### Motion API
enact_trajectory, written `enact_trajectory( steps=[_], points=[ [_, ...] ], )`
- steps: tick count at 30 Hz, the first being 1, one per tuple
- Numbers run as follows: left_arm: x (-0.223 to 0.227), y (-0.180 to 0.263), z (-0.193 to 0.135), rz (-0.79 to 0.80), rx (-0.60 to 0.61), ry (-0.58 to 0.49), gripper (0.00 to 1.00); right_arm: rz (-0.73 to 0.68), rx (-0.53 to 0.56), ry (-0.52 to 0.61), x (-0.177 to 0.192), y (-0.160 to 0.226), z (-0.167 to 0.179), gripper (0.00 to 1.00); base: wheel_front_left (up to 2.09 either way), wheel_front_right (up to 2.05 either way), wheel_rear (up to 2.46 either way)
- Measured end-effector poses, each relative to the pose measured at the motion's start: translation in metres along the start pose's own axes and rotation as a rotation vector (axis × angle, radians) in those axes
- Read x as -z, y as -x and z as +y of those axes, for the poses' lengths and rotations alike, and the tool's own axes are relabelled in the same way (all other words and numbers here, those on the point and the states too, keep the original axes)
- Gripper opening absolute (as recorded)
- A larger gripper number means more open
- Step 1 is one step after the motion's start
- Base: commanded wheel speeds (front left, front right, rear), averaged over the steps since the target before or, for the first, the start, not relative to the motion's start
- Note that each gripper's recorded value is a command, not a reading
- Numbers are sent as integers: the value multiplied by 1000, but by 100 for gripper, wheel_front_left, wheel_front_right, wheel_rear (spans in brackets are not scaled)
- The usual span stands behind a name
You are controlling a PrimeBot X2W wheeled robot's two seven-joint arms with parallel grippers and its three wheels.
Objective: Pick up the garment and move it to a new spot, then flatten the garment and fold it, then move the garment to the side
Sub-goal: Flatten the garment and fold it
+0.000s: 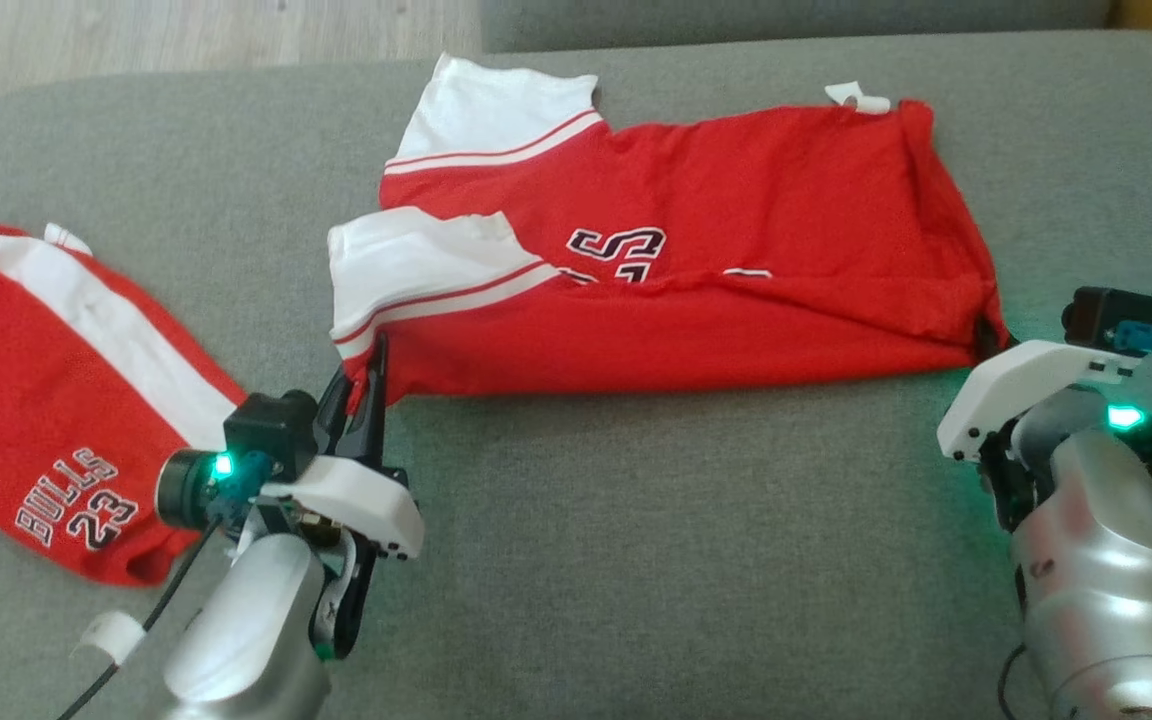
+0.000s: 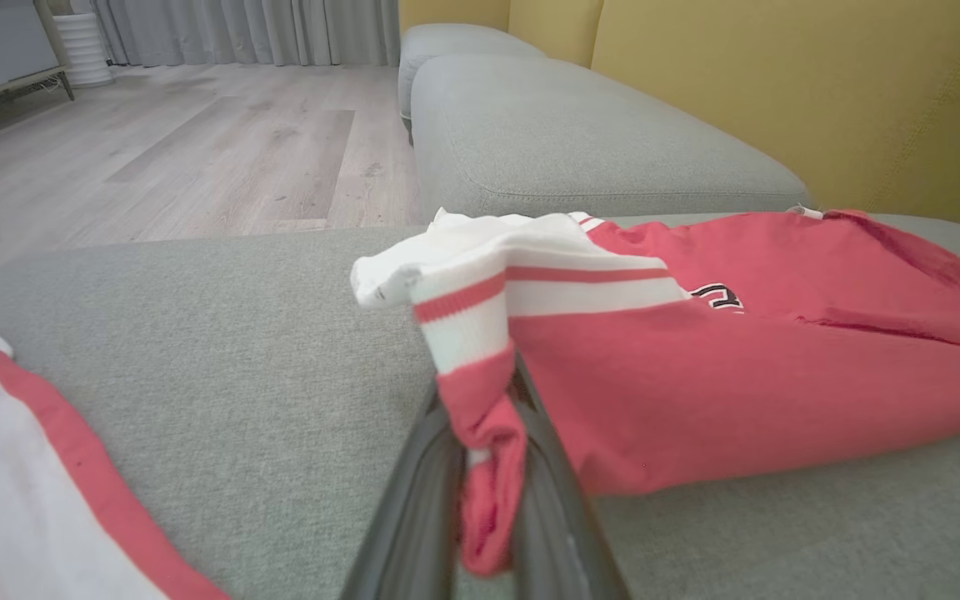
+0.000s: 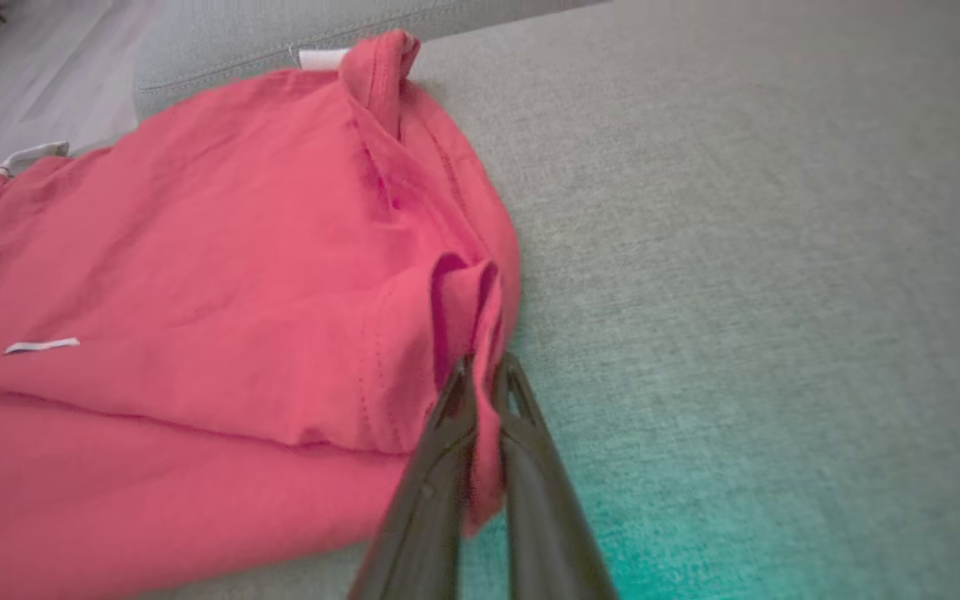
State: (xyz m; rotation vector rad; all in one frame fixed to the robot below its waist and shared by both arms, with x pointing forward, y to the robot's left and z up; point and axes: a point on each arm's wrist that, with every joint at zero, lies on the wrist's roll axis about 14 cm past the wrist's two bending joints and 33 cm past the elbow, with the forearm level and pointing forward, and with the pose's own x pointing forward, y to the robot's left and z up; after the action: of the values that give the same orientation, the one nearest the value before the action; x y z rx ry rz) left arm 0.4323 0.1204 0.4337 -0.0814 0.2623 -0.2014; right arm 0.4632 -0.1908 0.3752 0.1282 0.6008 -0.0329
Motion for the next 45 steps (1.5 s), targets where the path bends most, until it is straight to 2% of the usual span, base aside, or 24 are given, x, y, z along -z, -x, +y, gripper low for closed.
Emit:
enact_trajectory(
  steps=[8,22,28,34,35,36,37,38,39,40,45],
  points=[
    [10,20,-10,22,22,-23,0,-70,16,-13,-6,25,-10,0,0,0,0],
    [44,80,-49,114,151,-73,0,-71,53,-82,37,88,-37,0,0,0,0],
    [43,91,-49,110,142,-78,0,-47,60,-110,54,107,-44,0,0,0,0],
    [41,89,-50,115,140,-64,0,-75,63,-115,41,116,-48,0,0,0,0],
    [44,89,-51,129,142,-66,0,-77,63,-112,39,117,-48,31,0,0,0],
    [46,89,-51,141,145,-67,0,-77,65,-109,38,118,-49,100,0,0,0],
    [48,89,-52,150,147,-68,0,-79,69,-112,38,119,-51,100,0,0,0],
    [51,90,-52,163,146,-66,18,-77,73,-115,39,120,-52,100,0,0,0],
    [53,90,-51,177,145,-62,47,-80,77,-115,38,121,-54,100,0,0,0],
    [56,90,-50,189,144,-63,100,-84,83,-117,38,122,-56,100,0,0,0],
    [54,86,-46,178,127,-61,100,-140,105,-120,23,126,-64,100,0,0,0]
  ],
)
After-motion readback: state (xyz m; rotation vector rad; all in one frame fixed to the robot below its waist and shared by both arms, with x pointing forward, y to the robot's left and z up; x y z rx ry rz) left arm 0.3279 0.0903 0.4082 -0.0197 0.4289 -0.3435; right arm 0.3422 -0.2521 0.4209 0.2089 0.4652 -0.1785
